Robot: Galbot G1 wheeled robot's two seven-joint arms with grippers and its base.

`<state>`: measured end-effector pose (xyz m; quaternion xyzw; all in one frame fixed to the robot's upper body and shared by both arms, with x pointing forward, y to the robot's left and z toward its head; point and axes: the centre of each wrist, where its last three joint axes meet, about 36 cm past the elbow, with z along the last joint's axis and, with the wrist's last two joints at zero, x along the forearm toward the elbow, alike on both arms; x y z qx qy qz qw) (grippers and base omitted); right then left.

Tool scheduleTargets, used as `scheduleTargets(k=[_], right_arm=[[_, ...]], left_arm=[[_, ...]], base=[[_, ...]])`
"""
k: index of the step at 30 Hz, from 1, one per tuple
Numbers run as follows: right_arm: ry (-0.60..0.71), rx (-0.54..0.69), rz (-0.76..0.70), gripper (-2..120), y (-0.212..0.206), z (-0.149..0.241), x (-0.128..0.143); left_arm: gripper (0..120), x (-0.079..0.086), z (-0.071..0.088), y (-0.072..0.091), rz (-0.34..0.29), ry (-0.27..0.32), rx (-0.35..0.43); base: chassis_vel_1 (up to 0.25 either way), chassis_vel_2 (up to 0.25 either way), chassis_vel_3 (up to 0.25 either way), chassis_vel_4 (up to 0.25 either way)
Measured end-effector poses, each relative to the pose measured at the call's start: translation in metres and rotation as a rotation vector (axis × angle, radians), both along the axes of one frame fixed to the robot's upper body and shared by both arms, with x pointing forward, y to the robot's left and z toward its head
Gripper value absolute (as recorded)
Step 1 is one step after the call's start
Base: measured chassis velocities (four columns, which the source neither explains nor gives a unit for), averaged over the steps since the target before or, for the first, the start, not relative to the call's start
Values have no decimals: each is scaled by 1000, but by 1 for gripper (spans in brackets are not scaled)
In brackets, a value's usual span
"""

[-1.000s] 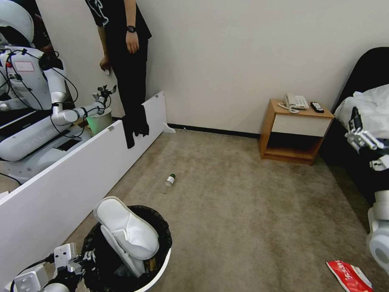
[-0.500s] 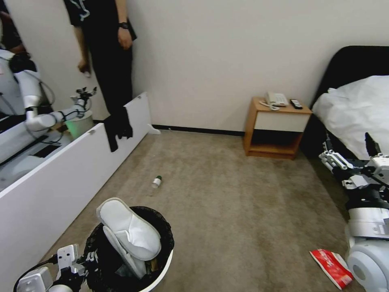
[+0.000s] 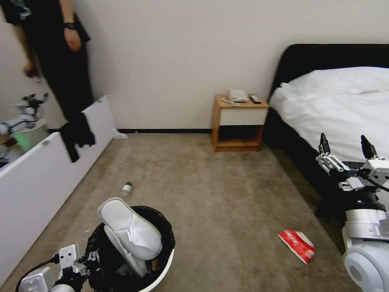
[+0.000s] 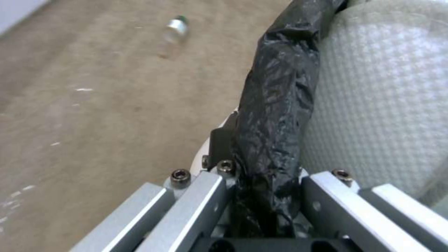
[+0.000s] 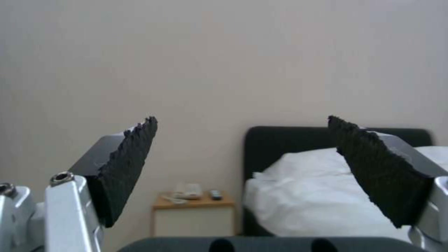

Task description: Pick up the trash bin, then pick up the garbage from the floor and place it into the trash bin.

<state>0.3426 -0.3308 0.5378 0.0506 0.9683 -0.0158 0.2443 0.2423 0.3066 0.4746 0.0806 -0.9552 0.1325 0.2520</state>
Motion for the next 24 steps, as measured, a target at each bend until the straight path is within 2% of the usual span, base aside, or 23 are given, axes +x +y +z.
scheduleTargets(k=[9, 24], right_arm=[[-3, -1, 20, 98, 2, -5, 1], [0, -4, 54, 100, 11, -11, -2]], left_arm=[[2, 0, -1, 1, 7, -4, 0], [2, -2, 0, 3, 21, -6, -2]], base=[[-115, -113, -126, -107], [0, 0, 0, 0]])
